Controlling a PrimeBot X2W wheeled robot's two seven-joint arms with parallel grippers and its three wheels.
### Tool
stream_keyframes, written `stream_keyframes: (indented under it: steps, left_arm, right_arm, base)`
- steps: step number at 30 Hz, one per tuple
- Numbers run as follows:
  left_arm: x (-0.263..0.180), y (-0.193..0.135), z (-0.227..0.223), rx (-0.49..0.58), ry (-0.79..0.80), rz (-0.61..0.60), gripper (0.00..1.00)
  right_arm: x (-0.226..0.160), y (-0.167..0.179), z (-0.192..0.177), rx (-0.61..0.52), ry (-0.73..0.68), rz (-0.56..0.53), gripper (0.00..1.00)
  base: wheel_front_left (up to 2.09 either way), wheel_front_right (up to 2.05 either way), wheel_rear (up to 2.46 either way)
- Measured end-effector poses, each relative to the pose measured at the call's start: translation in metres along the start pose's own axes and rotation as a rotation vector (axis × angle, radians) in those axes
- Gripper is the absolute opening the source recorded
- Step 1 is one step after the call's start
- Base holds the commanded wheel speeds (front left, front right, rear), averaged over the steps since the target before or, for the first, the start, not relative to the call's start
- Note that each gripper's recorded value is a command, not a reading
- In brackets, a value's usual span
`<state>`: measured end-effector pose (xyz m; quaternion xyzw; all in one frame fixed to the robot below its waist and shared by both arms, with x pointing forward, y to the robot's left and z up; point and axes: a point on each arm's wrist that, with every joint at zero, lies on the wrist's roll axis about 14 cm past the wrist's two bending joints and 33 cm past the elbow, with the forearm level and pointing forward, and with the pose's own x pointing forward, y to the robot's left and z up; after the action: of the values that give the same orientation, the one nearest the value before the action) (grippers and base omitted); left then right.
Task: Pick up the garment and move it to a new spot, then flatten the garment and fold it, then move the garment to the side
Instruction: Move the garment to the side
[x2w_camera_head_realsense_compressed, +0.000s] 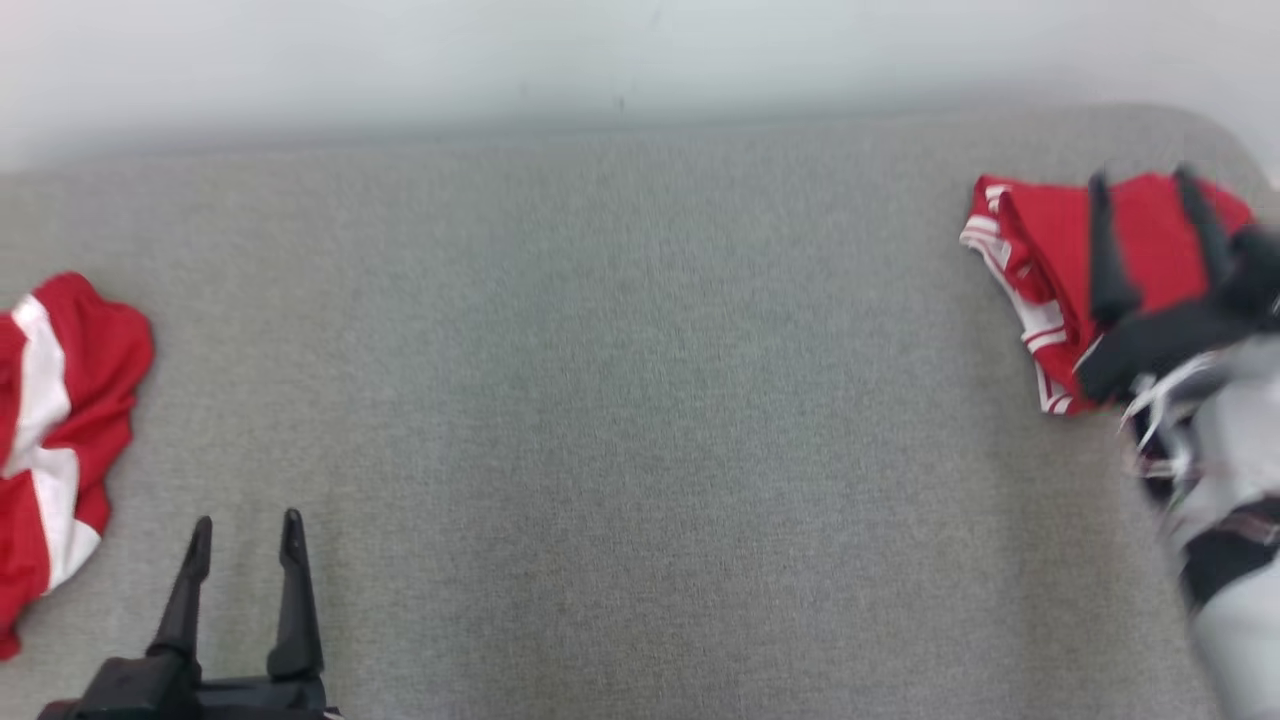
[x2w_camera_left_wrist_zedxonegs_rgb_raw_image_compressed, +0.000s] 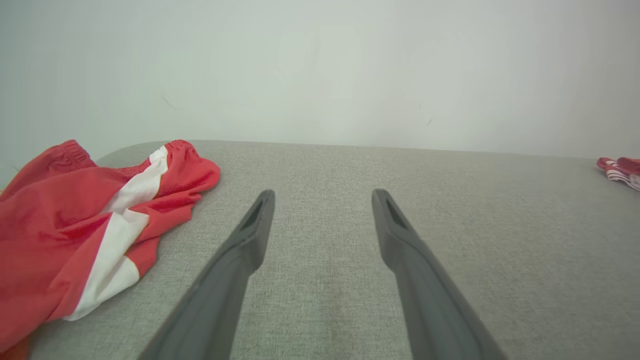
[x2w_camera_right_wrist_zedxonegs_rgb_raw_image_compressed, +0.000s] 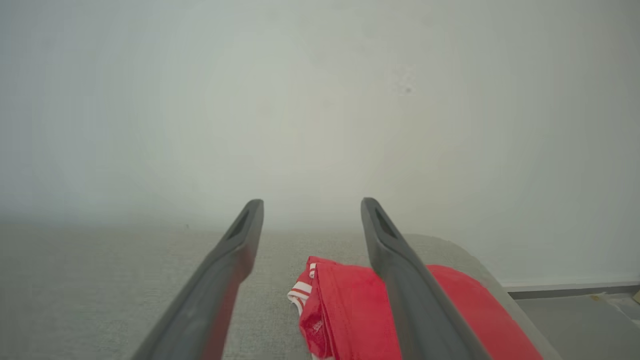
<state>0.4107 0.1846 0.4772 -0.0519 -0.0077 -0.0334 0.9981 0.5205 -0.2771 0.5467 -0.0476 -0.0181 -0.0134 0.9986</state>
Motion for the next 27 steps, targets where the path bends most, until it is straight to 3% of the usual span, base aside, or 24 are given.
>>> stream_keyframes:
  steps: [9,18,27]
  left_arm:
    - [-0.020,-0.002,0.016,0.002,-0.036,0.009,1.00]
    - [-0.051,0.009,0.021,0.027,-0.040,0.049,1.00]
    - [-0.073,0.019,0.020,0.059,-0.032,0.091,1.00]
  right_arm:
    - [-0.054,0.053,0.005,0.075,-0.096,0.068,1.00]
    - [-0.114,0.095,-0.008,0.124,-0.088,0.121,1.00]
    - [-0.150,0.121,-0.020,0.129,-0.059,0.170,1.00]
  base:
    - [0.00,0.00,0.00]
    - [0.00,0.00,0.00]
    - [0.00,0.00,0.00]
